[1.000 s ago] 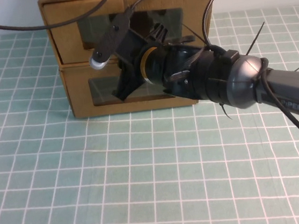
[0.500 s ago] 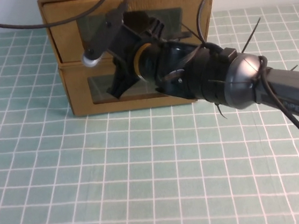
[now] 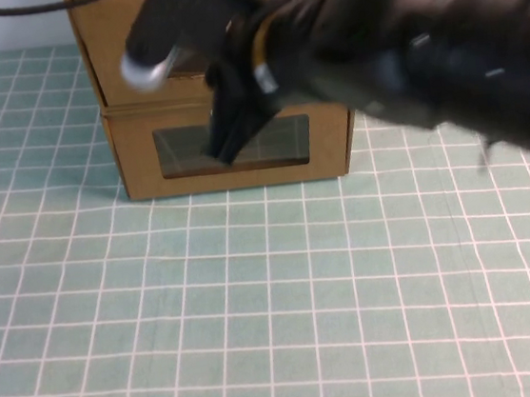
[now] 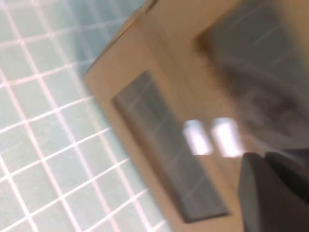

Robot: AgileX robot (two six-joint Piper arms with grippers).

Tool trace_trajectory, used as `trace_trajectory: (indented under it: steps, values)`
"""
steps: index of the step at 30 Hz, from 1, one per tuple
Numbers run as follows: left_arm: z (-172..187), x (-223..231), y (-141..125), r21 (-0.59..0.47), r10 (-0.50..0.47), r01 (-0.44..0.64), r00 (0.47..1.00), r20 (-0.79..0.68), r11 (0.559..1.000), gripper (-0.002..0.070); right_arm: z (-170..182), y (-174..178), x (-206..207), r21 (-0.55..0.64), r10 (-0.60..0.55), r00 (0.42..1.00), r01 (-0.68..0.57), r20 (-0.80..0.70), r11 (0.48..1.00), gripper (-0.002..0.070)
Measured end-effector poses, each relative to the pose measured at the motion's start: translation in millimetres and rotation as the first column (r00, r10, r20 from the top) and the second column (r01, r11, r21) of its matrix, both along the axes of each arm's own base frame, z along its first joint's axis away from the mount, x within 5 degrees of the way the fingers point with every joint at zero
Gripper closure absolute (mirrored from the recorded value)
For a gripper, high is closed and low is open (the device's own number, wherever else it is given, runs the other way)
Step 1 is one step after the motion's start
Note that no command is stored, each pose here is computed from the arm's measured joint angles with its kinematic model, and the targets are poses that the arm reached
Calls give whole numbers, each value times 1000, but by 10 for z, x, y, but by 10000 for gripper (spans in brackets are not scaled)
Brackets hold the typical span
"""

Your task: Close the shoe box

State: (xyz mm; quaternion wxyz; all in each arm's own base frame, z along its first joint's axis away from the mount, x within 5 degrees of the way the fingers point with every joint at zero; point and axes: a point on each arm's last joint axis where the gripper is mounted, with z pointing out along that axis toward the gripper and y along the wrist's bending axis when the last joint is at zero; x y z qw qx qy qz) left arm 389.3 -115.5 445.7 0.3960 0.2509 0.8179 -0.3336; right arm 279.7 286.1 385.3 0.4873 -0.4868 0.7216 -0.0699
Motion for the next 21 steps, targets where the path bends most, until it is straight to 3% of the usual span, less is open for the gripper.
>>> trace_trajectory:
  steps: [3,6,10,16,18,21]
  values:
    - [203,-227,69,74,3,-7,999,52,997,680,305,-259,-81,73,-47,999,45,25,996,690]
    - [402,-463,134,123,10,-23,994,105,992,680,594,-691,-61,189,-171,985,164,25,968,690]
    - [618,-811,196,136,14,-36,987,161,990,680,844,-1355,-2,349,-368,928,365,-60,863,690]
    - [709,-1372,289,181,-11,-33,972,236,983,680,923,-2133,-125,515,-519,841,516,-153,685,690]
    - [671,-1552,333,200,-1,-52,966,258,978,680,881,-2315,-253,547,-551,821,534,-154,644,690]
    - [575,-1817,396,210,22,-87,956,292,974,680,724,-2471,-471,572,-571,810,534,-134,623,690]
